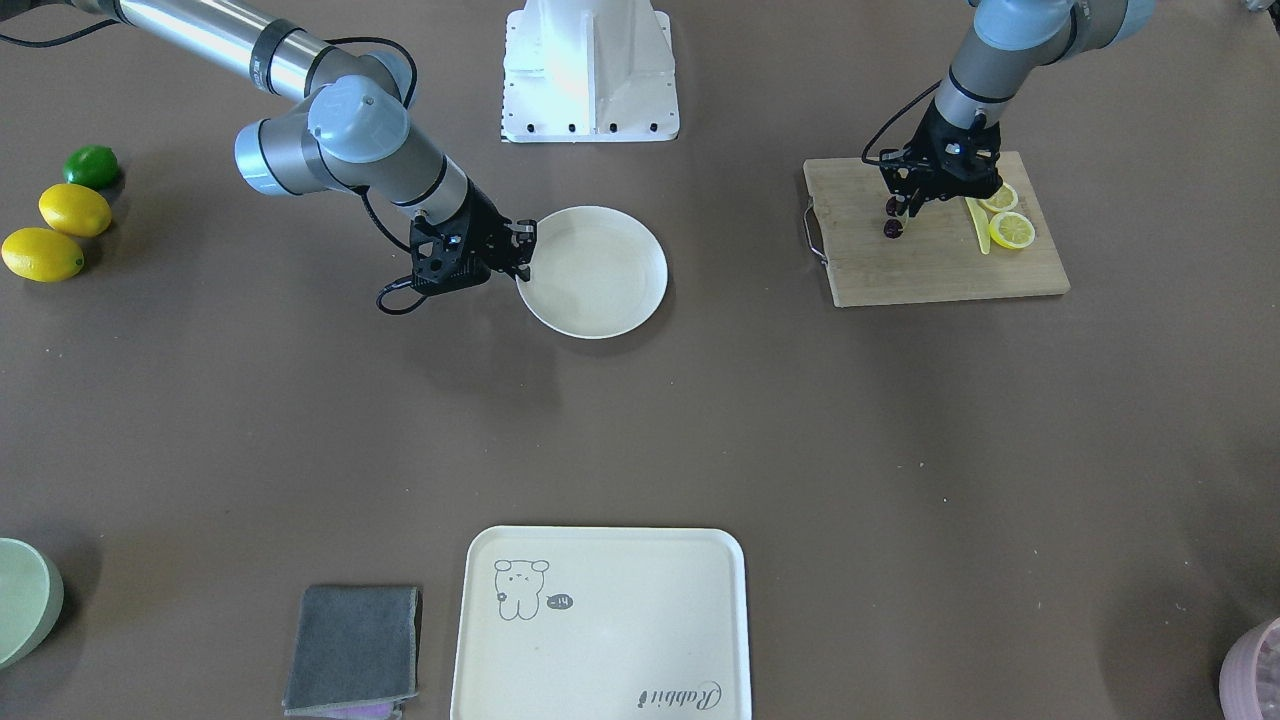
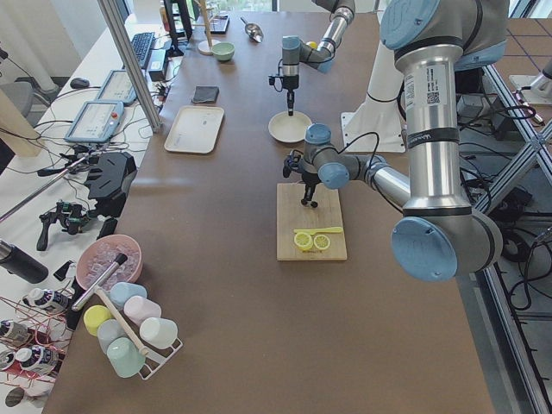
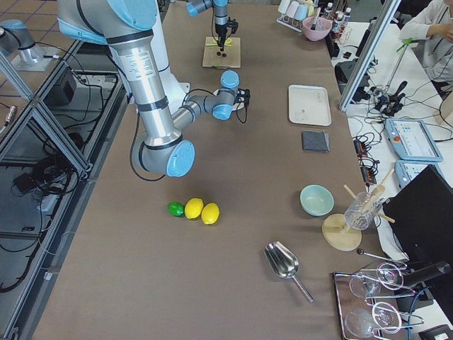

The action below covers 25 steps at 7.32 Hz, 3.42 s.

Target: Place red cherry on plate

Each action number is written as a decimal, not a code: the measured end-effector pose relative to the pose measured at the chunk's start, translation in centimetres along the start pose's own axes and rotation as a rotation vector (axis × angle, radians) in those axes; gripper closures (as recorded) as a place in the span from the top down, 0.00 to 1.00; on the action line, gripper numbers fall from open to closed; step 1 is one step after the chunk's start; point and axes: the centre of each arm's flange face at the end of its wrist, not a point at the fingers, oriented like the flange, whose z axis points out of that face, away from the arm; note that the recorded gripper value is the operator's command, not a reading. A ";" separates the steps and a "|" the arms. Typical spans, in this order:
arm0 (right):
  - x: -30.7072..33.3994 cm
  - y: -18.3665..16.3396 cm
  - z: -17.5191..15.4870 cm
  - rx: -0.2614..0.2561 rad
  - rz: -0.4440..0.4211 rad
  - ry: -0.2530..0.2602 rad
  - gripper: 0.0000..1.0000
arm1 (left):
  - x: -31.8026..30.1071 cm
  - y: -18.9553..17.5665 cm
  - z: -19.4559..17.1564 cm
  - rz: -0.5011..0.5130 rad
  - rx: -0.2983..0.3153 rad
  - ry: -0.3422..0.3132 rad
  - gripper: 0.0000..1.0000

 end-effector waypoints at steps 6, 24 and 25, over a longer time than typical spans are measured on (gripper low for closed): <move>3.6 -5.8 -8.9 0.088 0.022 -0.034 1.00 | 16.4 -8.9 -9.2 -0.027 0.067 0.078 0.00; 29.5 -9.9 -29.3 0.169 -0.119 0.098 1.00 | 29.0 -18.8 -7.9 -0.090 0.123 0.162 0.98; 30.9 -10.6 -30.7 0.171 -0.134 0.133 1.00 | 23.5 -20.7 -9.6 -0.027 0.136 0.117 0.98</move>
